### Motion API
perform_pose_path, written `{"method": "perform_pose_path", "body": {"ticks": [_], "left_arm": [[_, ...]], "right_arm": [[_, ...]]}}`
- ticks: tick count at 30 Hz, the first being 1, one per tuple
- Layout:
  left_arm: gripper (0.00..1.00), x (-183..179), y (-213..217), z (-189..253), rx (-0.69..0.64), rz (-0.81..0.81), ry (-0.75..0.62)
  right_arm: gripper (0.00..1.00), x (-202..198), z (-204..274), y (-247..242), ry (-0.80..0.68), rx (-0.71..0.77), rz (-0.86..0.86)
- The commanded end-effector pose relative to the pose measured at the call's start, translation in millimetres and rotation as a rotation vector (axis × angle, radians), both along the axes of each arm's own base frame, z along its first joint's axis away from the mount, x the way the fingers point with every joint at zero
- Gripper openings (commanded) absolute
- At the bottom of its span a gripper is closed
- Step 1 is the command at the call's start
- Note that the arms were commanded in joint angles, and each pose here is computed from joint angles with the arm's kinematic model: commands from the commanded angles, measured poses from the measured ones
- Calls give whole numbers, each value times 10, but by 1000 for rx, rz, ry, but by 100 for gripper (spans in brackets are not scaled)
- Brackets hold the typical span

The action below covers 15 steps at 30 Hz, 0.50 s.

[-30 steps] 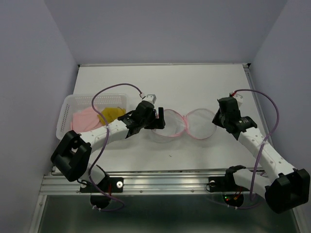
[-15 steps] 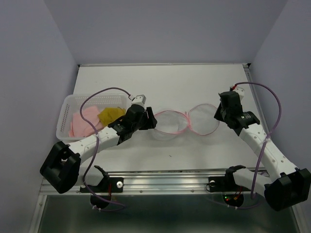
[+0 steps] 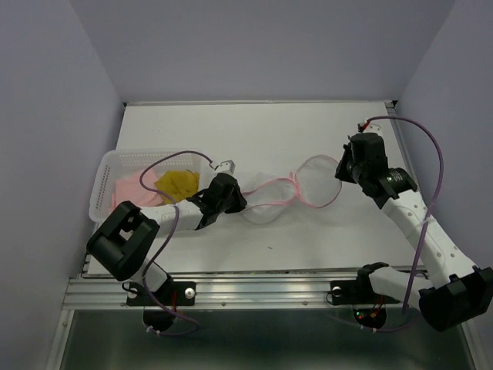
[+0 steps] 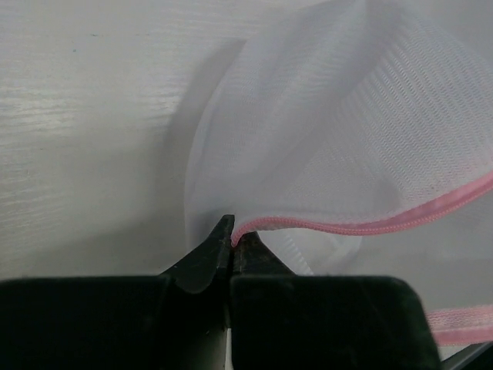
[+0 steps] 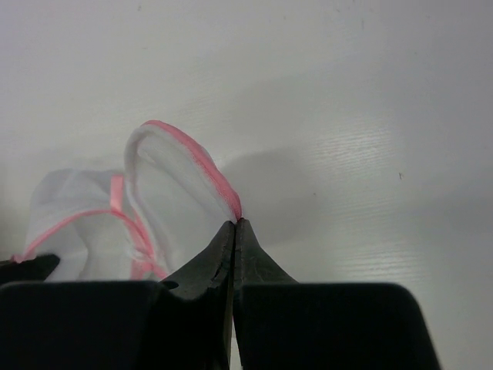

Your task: Unzip the laundry bag and remove the bra

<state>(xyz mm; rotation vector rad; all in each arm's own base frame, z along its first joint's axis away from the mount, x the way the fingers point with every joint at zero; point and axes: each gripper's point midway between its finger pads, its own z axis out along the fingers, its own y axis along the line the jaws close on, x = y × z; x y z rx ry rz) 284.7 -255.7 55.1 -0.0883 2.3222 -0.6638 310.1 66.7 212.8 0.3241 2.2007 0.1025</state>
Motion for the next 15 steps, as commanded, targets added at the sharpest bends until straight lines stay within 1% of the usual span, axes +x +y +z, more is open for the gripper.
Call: {"method": "perform_pose_path", "body": {"ticks": [1, 5, 6, 8, 11, 15], "left_arm": [[0, 100, -56, 18, -48, 46, -32], [0, 91, -119, -66, -49, 57, -18], [0, 84, -154, -92, -51, 58, -12], [0, 77, -192, -115, -53, 54, -7], [0, 45, -239, -157, -51, 49, 3], [0, 18, -284, -167, -54, 46, 6]], "right_arm": [[1, 52, 370, 307, -78, 36, 136], [1, 17, 465, 728, -84, 47, 264], [1, -22, 478, 961, -82, 58, 328], [1, -53, 476, 1162, -79, 58, 368], [1, -69, 411, 1486, -65, 72, 425], [1, -244, 252, 2062, -30, 139, 557]]}}
